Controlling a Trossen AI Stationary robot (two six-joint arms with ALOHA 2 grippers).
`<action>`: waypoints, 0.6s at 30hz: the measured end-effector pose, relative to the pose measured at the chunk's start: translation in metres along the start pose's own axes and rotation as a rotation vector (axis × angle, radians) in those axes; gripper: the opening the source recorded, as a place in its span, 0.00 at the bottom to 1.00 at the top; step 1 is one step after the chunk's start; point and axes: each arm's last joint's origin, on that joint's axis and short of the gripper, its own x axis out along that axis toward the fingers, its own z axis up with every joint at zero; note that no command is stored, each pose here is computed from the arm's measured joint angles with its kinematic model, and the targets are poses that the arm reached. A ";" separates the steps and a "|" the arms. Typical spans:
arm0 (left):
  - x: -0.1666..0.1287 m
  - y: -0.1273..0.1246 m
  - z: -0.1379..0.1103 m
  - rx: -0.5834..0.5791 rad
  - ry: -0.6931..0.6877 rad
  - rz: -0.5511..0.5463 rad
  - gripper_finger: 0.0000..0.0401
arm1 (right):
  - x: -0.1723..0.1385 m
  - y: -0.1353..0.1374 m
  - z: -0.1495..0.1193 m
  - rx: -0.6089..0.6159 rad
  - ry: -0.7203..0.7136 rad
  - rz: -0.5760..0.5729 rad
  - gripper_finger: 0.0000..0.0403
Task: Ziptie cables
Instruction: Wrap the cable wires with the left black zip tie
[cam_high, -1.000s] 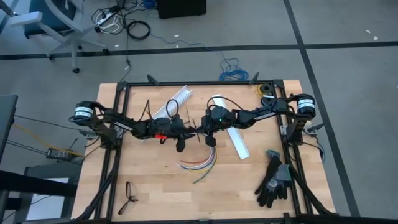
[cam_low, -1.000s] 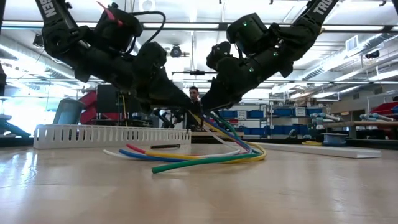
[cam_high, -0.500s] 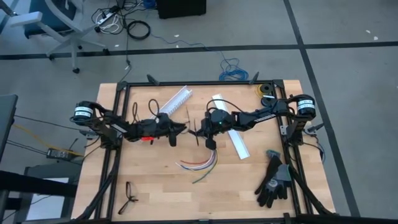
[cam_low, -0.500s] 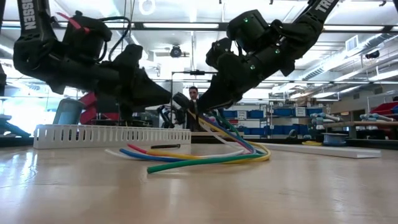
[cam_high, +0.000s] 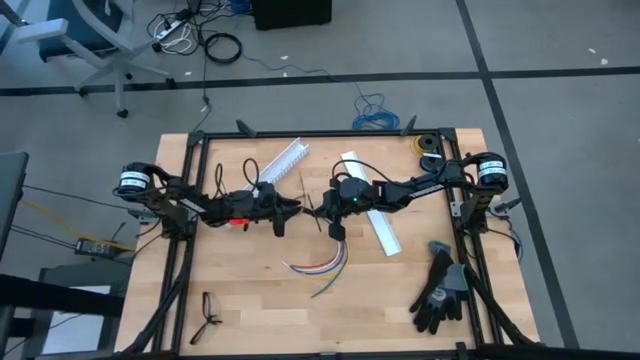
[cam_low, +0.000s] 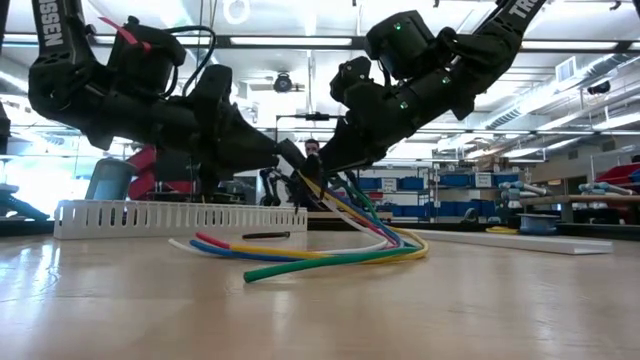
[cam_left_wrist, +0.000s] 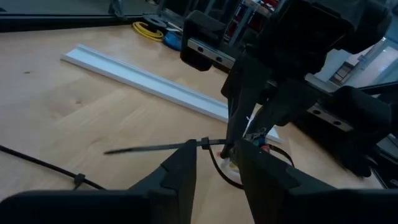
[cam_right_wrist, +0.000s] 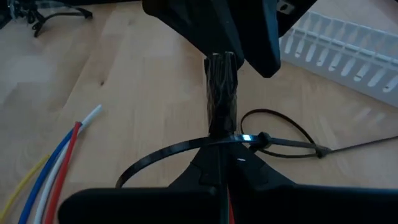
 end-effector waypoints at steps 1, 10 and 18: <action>0.000 0.000 0.000 0.000 0.001 0.000 0.34 | 0.000 0.000 0.000 0.002 0.000 0.000 0.01; 0.000 0.002 -0.003 0.005 0.025 0.023 0.48 | 0.000 0.000 -0.002 0.053 0.023 -0.017 0.01; 0.000 0.000 0.002 0.047 -0.024 0.019 0.54 | 0.000 -0.001 -0.002 0.081 0.021 -0.028 0.01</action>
